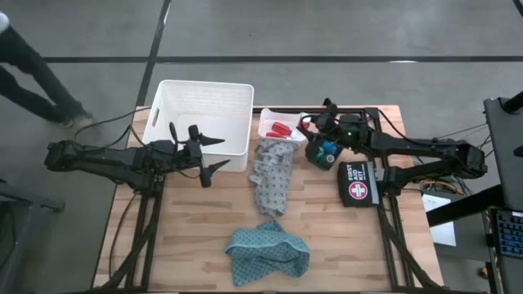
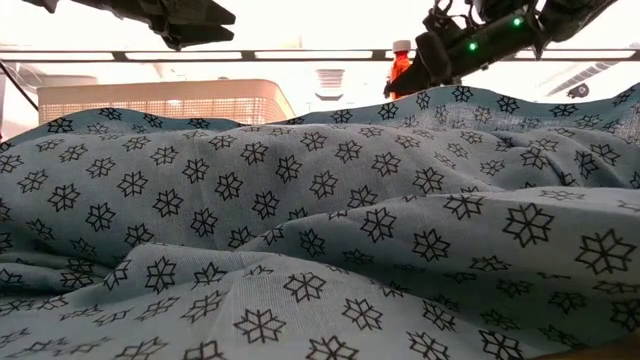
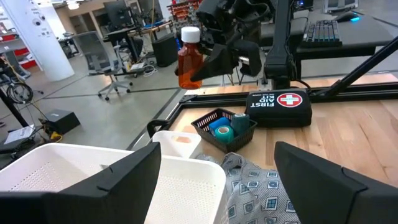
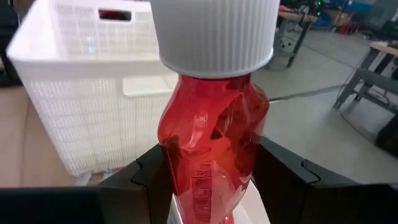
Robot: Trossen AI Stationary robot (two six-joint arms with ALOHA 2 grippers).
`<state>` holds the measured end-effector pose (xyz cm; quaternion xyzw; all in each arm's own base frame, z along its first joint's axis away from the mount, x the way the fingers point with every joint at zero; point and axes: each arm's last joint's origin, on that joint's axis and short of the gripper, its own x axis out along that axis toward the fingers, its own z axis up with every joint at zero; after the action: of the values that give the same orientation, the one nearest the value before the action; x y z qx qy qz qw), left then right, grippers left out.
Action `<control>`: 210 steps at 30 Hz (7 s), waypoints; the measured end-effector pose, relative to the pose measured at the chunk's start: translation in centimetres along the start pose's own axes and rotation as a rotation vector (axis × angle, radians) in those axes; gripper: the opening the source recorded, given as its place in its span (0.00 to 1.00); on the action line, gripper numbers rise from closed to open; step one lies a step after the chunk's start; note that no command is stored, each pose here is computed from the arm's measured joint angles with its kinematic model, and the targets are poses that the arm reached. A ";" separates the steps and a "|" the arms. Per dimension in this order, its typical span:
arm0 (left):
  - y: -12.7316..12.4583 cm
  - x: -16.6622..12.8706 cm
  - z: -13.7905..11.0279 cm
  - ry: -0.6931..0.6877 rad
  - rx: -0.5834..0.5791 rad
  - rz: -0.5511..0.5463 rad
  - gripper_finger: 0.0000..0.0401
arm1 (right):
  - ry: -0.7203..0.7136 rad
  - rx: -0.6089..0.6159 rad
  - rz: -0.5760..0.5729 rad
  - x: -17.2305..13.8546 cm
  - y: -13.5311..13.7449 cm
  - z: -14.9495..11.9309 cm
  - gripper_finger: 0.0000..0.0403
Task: Pick & Place Medicine items
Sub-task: Put the red medicine bottle into the small white bin, then put the gray patient gown into the big white bin
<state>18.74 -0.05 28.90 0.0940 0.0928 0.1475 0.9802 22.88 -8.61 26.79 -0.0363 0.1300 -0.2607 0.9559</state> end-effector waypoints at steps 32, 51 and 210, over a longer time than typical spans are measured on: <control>0.0 0.0 -0.1 0.008 0.003 -0.002 0.79 | 0.779 0.108 -0.019 13.9 -4.2 -0.1 0.45; -0.2 -0.1 -1.2 0.117 0.046 -0.018 0.79 | 0.931 0.111 -0.045 15.4 -4.5 -3.9 0.45; -0.3 -0.2 -2.2 0.218 0.085 -0.034 0.79 | 0.119 -1.256 0.503 1.4 9.8 -9.8 0.82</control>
<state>18.12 0.00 26.73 0.1174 0.2068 0.1360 0.9617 26.19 -0.90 15.70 -0.5387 0.3136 0.0928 0.7764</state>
